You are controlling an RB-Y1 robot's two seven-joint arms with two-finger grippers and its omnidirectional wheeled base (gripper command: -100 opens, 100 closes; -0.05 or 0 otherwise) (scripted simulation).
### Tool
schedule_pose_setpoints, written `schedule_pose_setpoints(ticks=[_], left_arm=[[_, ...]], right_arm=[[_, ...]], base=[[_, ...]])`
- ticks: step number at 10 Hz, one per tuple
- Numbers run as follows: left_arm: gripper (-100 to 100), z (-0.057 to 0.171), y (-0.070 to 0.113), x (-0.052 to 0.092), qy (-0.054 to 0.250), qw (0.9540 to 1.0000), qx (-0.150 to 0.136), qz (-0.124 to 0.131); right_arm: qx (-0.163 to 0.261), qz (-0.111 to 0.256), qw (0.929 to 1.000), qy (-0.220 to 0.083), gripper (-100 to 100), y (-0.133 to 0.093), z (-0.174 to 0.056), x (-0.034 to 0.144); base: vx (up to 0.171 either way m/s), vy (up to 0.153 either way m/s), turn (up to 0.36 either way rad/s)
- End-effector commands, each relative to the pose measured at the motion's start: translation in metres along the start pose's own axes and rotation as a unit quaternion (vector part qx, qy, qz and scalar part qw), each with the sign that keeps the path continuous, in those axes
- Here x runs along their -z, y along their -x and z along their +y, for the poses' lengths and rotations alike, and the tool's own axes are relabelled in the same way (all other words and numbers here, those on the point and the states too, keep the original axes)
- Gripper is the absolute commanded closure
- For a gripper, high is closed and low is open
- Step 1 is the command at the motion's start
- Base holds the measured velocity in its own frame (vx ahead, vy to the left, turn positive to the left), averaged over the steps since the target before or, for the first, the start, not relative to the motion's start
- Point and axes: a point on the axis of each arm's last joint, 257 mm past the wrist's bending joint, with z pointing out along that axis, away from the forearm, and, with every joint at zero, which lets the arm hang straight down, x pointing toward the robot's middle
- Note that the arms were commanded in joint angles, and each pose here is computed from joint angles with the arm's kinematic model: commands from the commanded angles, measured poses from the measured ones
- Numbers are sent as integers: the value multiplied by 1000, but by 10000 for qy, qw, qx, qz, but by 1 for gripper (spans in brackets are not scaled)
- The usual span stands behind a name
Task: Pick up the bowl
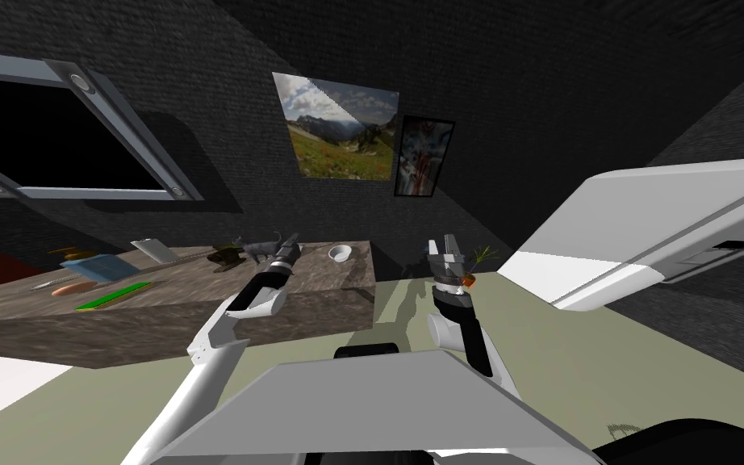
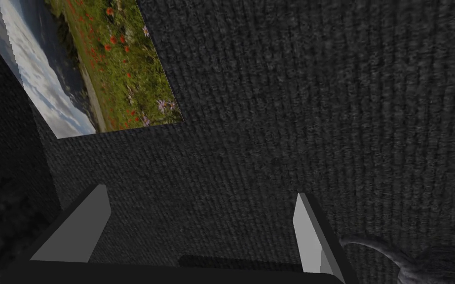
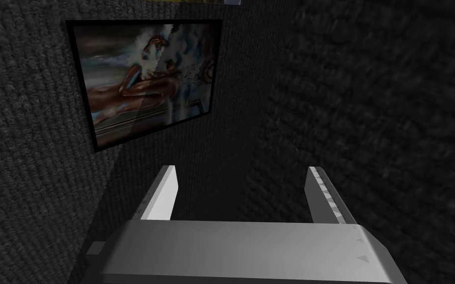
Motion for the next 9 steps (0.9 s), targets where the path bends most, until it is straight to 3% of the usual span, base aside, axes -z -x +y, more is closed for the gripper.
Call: schedule_pose_setpoints(ticks=[1,5,9], left_arm=[[-100,11,3,-5,224,9997,-32,-1],[-100,34,18,-20,687,9976,-121,-38],[-100,59,24,-23,1180,9929,-150,-28]], right_arm=[[0,0,10000,0,0,0,0,0],[0,0,10000,0,0,0,0,0],[0,0,10000,0,0,0,0,0]], base=[[-16,-24,-46],[-9,-19,-68],[-6,-15,-49]])
